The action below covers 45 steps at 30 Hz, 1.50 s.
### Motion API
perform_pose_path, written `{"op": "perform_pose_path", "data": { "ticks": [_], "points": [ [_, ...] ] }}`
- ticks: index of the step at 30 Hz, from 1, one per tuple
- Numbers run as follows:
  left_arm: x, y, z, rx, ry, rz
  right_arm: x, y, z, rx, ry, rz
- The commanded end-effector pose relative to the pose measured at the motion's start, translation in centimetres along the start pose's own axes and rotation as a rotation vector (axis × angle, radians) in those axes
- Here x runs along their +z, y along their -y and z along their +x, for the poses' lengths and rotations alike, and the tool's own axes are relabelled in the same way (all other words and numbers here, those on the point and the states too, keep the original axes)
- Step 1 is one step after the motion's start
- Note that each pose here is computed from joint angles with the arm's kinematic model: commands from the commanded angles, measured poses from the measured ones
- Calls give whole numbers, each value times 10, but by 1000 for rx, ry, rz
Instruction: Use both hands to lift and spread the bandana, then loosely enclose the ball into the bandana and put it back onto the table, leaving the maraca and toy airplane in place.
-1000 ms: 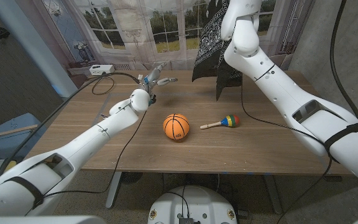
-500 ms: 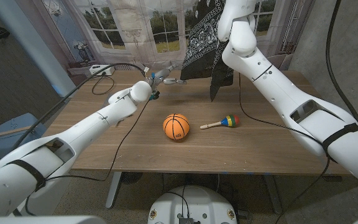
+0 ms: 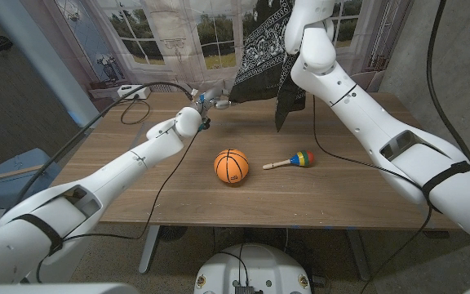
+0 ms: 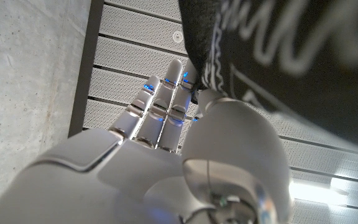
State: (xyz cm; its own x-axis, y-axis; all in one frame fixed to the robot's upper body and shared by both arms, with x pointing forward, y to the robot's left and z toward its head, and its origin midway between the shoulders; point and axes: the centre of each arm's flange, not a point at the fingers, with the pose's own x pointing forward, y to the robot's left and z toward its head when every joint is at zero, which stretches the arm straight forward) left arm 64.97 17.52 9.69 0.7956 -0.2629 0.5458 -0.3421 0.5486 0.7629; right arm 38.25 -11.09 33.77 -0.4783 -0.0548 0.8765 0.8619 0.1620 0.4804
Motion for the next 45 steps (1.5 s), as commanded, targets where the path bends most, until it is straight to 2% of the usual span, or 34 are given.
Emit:
{"op": "perform_pose_path", "data": {
  "ticks": [1, 7, 12, 17, 24, 31, 39, 45],
  "points": [
    [18, -34, -33, 372, -2, 54, -35, 1, -3, 118, -94, -17],
    [26, -67, -40, 455, 20, 70, -65, 5, -2, 243, -155, -10],
    [34, -90, -42, 495, 30, 96, -89, 7, -7, 327, -174, -52],
    [43, -108, -43, 567, 35, 137, -106, 15, -14, 337, -192, -82],
    [59, -133, -52, 748, 41, 203, -124, 26, -20, 351, -211, -114],
    [87, -162, -64, 880, 89, 284, -139, 28, -30, 380, -226, -156],
    [117, -181, -80, 935, 157, 317, -154, 35, -43, 382, -234, -179],
    [132, -190, -101, 922, 229, 244, -162, 55, -52, 367, -231, -174]
  ]
}}
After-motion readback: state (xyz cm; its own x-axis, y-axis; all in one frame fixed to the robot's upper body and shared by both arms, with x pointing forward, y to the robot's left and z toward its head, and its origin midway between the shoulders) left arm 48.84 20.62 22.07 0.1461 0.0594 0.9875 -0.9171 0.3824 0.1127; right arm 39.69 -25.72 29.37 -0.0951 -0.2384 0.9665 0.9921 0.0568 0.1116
